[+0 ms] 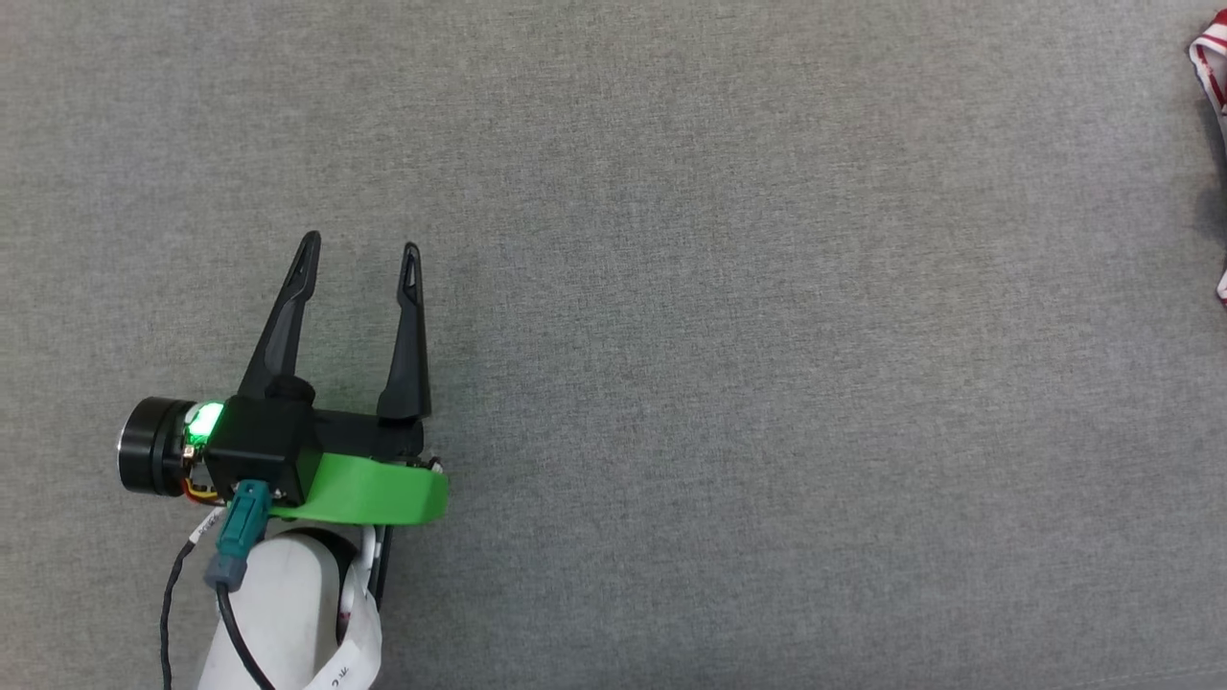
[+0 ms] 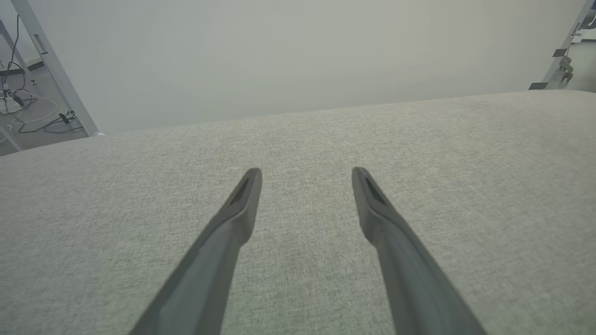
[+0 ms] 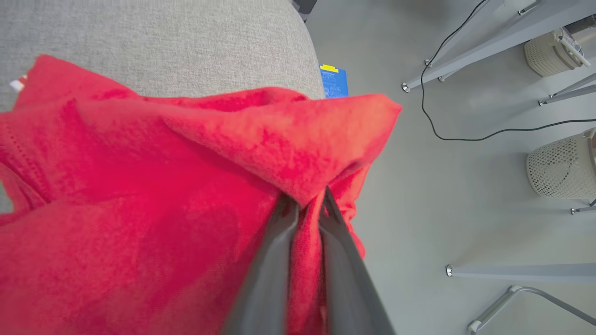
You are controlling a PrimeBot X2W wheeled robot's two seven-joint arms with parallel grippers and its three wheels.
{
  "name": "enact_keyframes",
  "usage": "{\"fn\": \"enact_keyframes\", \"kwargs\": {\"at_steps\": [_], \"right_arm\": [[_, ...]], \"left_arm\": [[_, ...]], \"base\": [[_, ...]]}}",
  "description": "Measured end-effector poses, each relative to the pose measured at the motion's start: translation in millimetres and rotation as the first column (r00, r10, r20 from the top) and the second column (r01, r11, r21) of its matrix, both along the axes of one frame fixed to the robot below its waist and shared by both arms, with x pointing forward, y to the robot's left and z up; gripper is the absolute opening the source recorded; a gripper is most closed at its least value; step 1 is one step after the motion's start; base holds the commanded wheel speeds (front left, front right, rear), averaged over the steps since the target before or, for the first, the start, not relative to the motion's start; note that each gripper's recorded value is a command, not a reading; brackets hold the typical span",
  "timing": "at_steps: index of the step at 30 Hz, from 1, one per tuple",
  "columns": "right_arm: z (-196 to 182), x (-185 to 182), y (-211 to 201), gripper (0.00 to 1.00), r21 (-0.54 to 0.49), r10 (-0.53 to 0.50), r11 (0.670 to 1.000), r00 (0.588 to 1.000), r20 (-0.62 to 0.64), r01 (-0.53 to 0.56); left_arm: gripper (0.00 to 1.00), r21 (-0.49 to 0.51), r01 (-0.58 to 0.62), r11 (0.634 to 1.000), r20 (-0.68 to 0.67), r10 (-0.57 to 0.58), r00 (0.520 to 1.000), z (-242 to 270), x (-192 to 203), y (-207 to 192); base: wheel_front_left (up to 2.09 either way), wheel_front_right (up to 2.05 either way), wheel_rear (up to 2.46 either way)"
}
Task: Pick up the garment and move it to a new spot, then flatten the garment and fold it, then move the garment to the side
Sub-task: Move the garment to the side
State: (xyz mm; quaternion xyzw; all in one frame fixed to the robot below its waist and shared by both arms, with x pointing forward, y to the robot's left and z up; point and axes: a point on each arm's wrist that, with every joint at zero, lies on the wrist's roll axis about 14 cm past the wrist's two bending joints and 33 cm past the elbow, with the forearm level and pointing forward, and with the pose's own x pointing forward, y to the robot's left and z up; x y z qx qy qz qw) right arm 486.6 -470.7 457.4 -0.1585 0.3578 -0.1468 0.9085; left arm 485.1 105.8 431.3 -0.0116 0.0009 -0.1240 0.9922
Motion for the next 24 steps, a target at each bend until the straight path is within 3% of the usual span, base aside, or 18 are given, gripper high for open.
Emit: {"fn": "enact_keyframes", "kwargs": {"at_steps": [1, 2, 7, 10, 15, 19, 24], "right_arm": [[1, 0, 0, 0.44, -0.001, -0.003, 1.0, 1.0, 0.01, 0.003], [1, -1, 0, 1.0, 0.0, -0.006, 1.0, 1.0, 0.014, 0.006], [21, 3, 1, 1.0, -0.013, 0.015, 1.0, 0.993, 0.115, -0.014], [49, 11, 8, 1.0, -0.072, 0.091, 0.994, 0.972, 0.218, -0.077], [102, 25, 40, 1.0, -0.131, 0.232, 0.972, 0.867, 0.44, -0.194], [141, 26, 66, 1.0, -0.184, 0.314, 0.949, 0.739, 0.596, -0.256], [157, 22, 115, 1.0, -0.169, 0.35, 0.927, 0.612, 0.709, -0.334]], "left_arm": [[1.0, 0.001, -0.002, 1.0, 0.004, 0.002, 1.0, 2, 0, 1], [1.0, 0.002, -0.003, 1.0, 0.007, 0.003, 1.0, 4, -1, 1], [1.0, 0.004, -0.009, 1.0, 0.03, 0.009, 1.0, 16, -4, 3], [1.0, 0.0, -0.026, 1.0, 0.041, 0.026, 0.999, 25, -10, 7], [1.0, 0.007, -0.058, 0.998, 0.034, 0.058, 0.998, 33, -29, 17], [1.0, 0.006, -0.086, 0.996, 0.036, 0.086, 0.996, 41, -44, 26], [1.0, 0.005, -0.122, 0.993, 0.048, 0.121, 0.991, 53, -62, 37]], "base": [[0.0, 0.0, 0.0], [0.0, 0.0, 0.0], [0.0, 0.0, 0.0], [0.0, 0.0, 0.0], [0.0, 0.0, 0.0], [0.0, 0.0, 0.0], [0.0, 0.0, 0.0]]}}
